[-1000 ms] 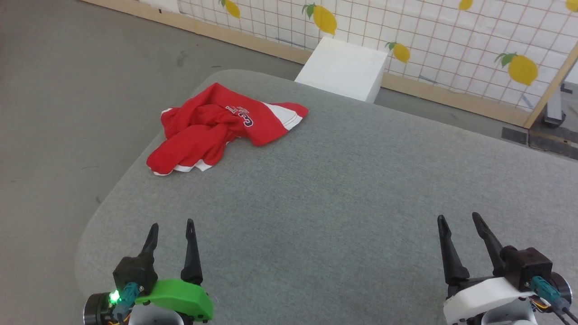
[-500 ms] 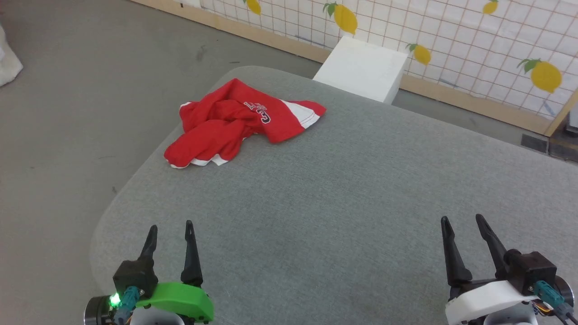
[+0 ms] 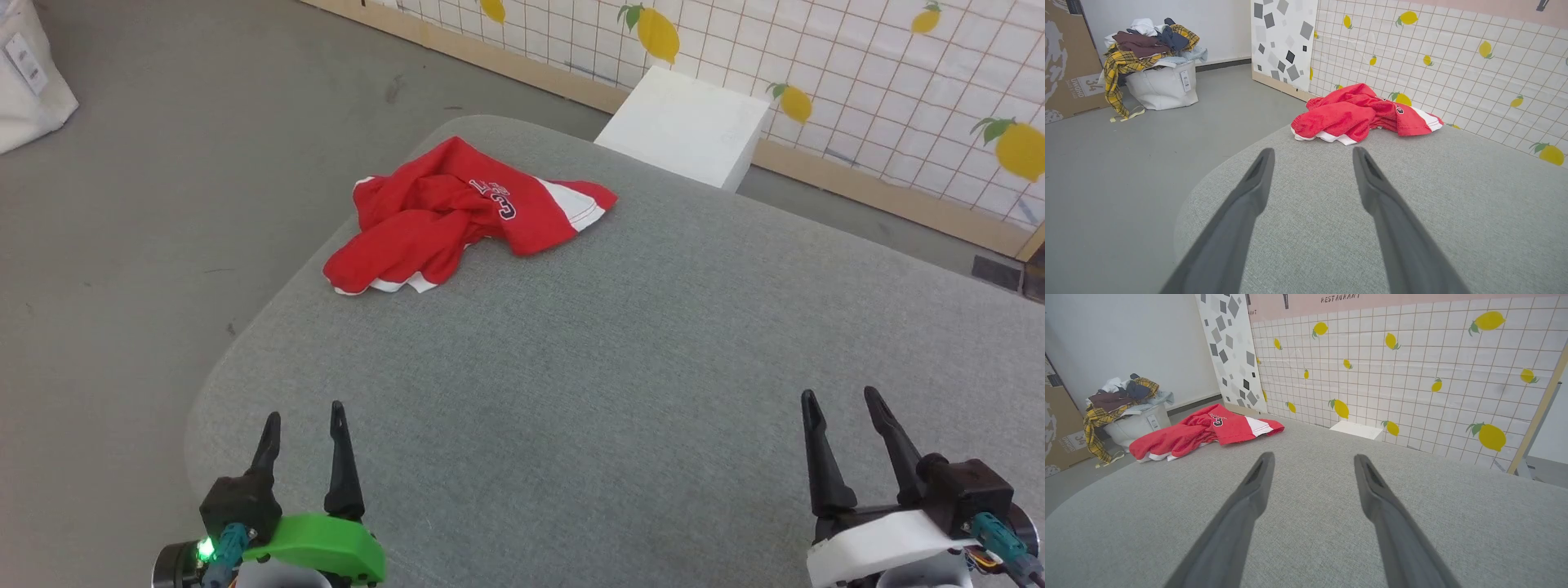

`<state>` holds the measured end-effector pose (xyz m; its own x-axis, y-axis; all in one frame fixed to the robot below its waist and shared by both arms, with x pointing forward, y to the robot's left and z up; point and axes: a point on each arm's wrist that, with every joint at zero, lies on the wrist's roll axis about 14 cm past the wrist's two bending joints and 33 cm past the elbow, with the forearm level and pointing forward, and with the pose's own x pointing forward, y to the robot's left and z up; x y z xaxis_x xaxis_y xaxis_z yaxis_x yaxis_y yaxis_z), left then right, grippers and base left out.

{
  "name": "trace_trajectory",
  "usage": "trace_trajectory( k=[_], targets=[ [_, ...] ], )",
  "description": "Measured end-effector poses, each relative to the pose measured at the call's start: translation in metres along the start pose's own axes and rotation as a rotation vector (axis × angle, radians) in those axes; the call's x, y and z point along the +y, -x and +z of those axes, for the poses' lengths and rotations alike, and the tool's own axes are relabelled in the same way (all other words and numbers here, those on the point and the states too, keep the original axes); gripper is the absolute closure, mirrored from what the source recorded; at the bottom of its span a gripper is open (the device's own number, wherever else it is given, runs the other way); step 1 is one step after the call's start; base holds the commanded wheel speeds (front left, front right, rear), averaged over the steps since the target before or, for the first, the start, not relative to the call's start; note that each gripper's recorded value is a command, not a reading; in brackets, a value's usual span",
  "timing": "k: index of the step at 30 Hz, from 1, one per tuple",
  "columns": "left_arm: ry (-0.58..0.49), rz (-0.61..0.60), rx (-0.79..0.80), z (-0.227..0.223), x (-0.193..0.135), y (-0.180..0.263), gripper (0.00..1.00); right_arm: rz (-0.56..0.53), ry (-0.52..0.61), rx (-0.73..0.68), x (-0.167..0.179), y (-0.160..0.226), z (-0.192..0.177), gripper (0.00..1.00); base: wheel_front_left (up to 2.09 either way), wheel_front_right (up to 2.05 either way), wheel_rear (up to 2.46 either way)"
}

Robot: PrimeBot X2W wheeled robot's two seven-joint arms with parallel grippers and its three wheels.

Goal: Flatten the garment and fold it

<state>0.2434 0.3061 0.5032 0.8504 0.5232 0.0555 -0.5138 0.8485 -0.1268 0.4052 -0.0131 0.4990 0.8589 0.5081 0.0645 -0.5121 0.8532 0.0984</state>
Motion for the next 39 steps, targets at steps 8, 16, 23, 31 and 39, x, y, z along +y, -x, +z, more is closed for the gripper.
trace_trajectory(
  k=[8,16,23,31,39],
  targets=[
    [0.01,-0.003,0.007,-0.002,-0.002,-0.002,0.0,-0.007,-0.003,0.006,-0.003,0.0,-0.002,0.0,0.0,0.0,0.0],
    [-0.02,-0.129,-0.095,0.04,-0.026,-0.055,0.0,-0.022,-0.002,0.026,-0.01,-0.002,-0.007,0.0,0.0,0.0,0.0],
    [-0.054,-0.24,-0.146,0.089,-0.05,-0.128,0.0,-0.053,0.02,0.042,-0.026,-0.009,-0.009,0.0,0.0,0.0,0.0],
    [0.071,-0.216,0.12,0.068,-0.058,-0.209,0.0,-0.117,0.031,0.082,-0.055,-0.014,-0.024,0.0,0.0,0.0,0.0],
    [0.162,-0.177,0.575,-0.011,-0.08,-0.243,0.0,-0.229,0.041,0.158,-0.097,0.0,-0.051,0.0,0.0,0.0,0.0]
  ],
)
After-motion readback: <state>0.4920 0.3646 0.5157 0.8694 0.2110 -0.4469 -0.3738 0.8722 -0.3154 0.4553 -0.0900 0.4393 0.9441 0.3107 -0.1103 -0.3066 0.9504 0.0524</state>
